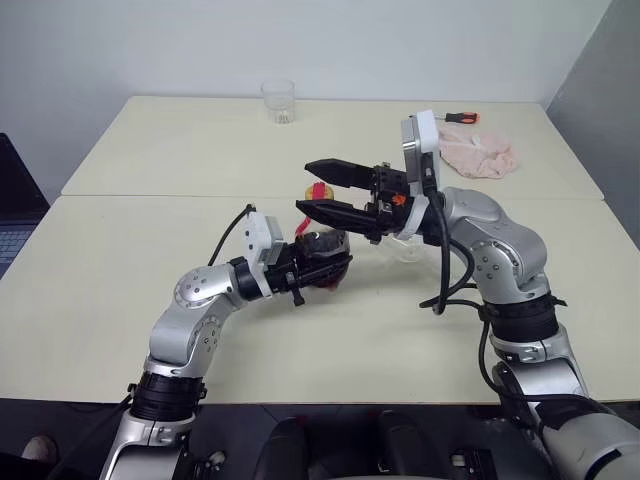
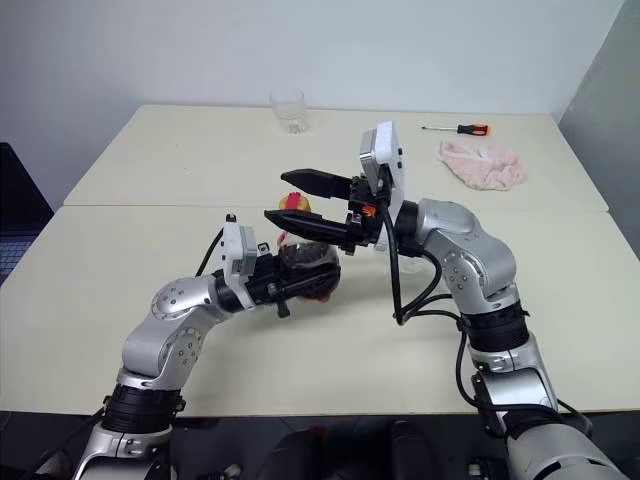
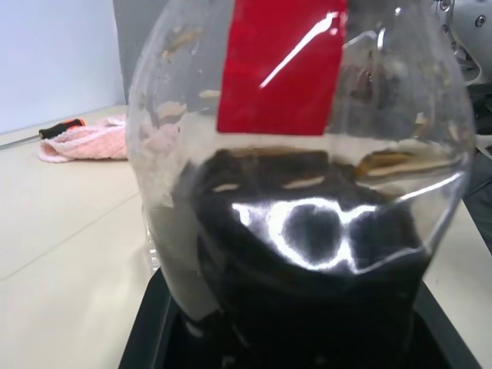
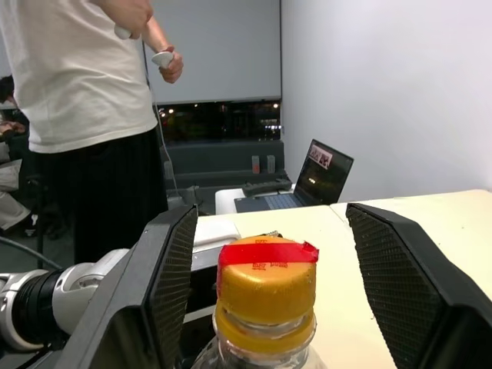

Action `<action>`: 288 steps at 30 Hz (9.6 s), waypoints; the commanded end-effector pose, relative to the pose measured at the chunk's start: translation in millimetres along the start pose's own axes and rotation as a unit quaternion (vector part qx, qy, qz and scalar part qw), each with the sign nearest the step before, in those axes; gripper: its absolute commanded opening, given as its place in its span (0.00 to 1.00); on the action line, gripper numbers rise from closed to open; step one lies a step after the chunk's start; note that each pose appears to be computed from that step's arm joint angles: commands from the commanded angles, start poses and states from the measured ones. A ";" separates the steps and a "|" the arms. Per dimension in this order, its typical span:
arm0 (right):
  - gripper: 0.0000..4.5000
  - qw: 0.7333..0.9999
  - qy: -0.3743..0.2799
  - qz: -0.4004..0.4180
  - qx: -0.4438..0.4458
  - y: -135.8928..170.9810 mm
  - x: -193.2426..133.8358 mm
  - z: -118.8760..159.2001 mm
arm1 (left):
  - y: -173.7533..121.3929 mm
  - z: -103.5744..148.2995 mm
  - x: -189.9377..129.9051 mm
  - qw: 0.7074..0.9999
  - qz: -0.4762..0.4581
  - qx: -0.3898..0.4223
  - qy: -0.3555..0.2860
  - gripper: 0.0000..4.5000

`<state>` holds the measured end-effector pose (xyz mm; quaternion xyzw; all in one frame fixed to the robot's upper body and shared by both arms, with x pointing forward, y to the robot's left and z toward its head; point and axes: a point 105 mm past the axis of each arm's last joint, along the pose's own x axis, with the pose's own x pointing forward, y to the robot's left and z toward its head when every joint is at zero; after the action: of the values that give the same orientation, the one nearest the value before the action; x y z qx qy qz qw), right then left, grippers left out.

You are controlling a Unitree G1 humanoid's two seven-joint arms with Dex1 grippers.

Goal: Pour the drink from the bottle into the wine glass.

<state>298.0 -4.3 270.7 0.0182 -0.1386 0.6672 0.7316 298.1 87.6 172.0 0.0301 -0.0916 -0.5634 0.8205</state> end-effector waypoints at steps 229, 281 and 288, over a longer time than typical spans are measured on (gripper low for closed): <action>0.26 0.919 0.086 -0.378 -0.074 -6.7 -138.7 -2.7 | 33.1 21.3 -33.9 0.986 0.161 0.044 -0.020 0.38; 0.26 0.700 0.162 -0.695 -0.026 -45.5 -295.8 -108.1 | -3.2 27.9 -14.4 0.998 0.043 -0.021 -0.037 0.38; 0.80 0.697 0.165 -0.698 -0.025 -45.1 -296.1 -109.5 | -5.6 28.4 -14.2 0.999 0.033 -0.021 -0.035 0.38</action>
<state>339.2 -270.6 90.8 -0.0074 0.0455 -0.0403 0.9981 291.5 104.2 181.3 -0.0251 -0.0780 -0.5240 0.8478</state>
